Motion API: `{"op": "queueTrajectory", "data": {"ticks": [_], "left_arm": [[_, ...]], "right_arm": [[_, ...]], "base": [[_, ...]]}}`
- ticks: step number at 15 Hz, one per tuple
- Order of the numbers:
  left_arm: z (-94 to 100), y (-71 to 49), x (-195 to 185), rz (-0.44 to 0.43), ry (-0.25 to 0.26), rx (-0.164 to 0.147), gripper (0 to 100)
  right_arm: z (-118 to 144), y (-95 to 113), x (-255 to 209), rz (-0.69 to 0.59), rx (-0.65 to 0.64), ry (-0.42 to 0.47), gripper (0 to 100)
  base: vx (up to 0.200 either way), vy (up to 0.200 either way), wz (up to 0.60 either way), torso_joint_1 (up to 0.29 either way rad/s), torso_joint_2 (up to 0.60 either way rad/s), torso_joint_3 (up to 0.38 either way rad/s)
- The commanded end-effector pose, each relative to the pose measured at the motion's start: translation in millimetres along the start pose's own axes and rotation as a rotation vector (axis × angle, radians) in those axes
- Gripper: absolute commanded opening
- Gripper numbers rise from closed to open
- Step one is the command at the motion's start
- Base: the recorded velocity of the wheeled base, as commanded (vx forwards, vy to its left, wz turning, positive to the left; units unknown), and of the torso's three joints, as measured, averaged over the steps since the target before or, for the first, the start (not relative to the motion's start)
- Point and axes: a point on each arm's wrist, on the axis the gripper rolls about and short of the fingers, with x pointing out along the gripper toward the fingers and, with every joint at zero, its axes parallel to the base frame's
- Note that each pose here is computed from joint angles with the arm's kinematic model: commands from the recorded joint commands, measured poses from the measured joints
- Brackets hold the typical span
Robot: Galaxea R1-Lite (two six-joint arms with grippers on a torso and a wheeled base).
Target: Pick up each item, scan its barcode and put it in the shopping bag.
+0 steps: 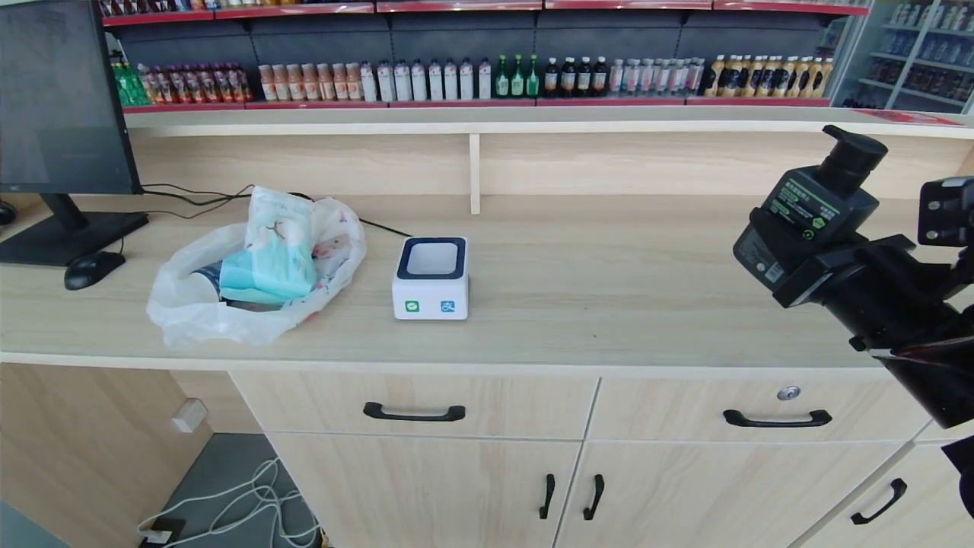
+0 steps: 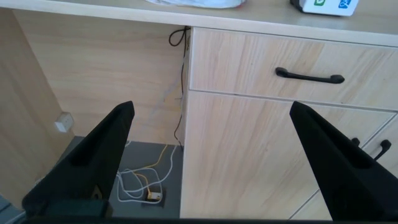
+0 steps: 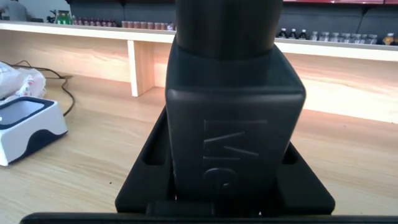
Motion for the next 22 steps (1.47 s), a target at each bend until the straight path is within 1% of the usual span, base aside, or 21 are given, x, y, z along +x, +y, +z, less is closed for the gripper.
{"op": "queueTrajectory", "data": {"ticks": [1,3,7,12,14,15,16,17,18,20,21,22], "left_arm": [[0.0,0.0,0.0,0.001,0.000,-0.001,100],[0.5,0.0,-0.1,0.001,-0.003,-0.007,100],[0.1,0.0,0.0,0.001,-0.002,-0.007,100],[0.1,0.0,0.0,0.001,-0.002,-0.005,100],[0.1,0.0,0.0,0.001,-0.002,-0.007,100],[0.1,0.0,0.0,0.001,-0.002,-0.007,100],[0.1,0.0,0.0,0.001,-0.002,-0.005,100],[0.1,0.0,0.0,0.001,-0.002,-0.004,100],[0.1,0.0,0.0,0.001,-0.002,-0.002,100],[0.1,0.0,0.0,0.001,-0.002,-0.001,100],[0.3,0.0,0.0,-0.001,-0.003,-0.001,100],[0.3,0.0,0.0,0.001,-0.003,-0.001,100]], "right_arm": [[-2.0,0.0,1.7,0.001,-0.001,0.004,0],[0.2,0.1,-1.1,0.000,0.000,0.001,0],[7.2,-0.3,-7.6,-0.003,-0.003,-0.014,0],[7.0,-0.8,-3.7,-0.004,-0.003,-0.020,0],[15.8,-1.9,3.1,-0.005,-0.028,-0.066,0],[19.5,-1.2,12.1,0.009,-0.066,-0.096,0],[20.1,0.6,25.7,0.047,-0.112,-0.127,0],[19.1,7.9,44.9,0.128,-0.147,-0.171,0],[13.9,8.0,57.4,0.150,-0.181,-0.186,0],[-1.9,9.8,71.1,0.221,-0.265,-0.186,0],[-9.6,11.4,71.8,0.274,-0.298,-0.180,0],[-17.0,13.6,74.2,0.357,-0.354,-0.191,0]], "base": [[0.000,0.200,0.00,0.007,0.01,0.002],[0.000,0.200,0.00,0.000,0.01,0.007],[0.000,0.200,0.00,0.005,0.00,0.004],[0.000,0.200,0.00,0.002,0.01,0.004],[0.000,0.200,0.00,0.000,0.00,0.000],[0.000,0.200,0.00,-0.002,0.00,0.002],[0.000,0.200,0.00,0.002,0.00,0.002],[0.000,0.200,0.00,-0.002,0.00,0.002],[0.000,0.200,0.00,0.002,0.00,0.002],[0.000,0.000,0.00,0.000,0.00,0.000],[0.000,0.000,0.00,0.000,0.00,0.000],[0.000,0.000,0.00,0.000,0.00,0.000]]}}
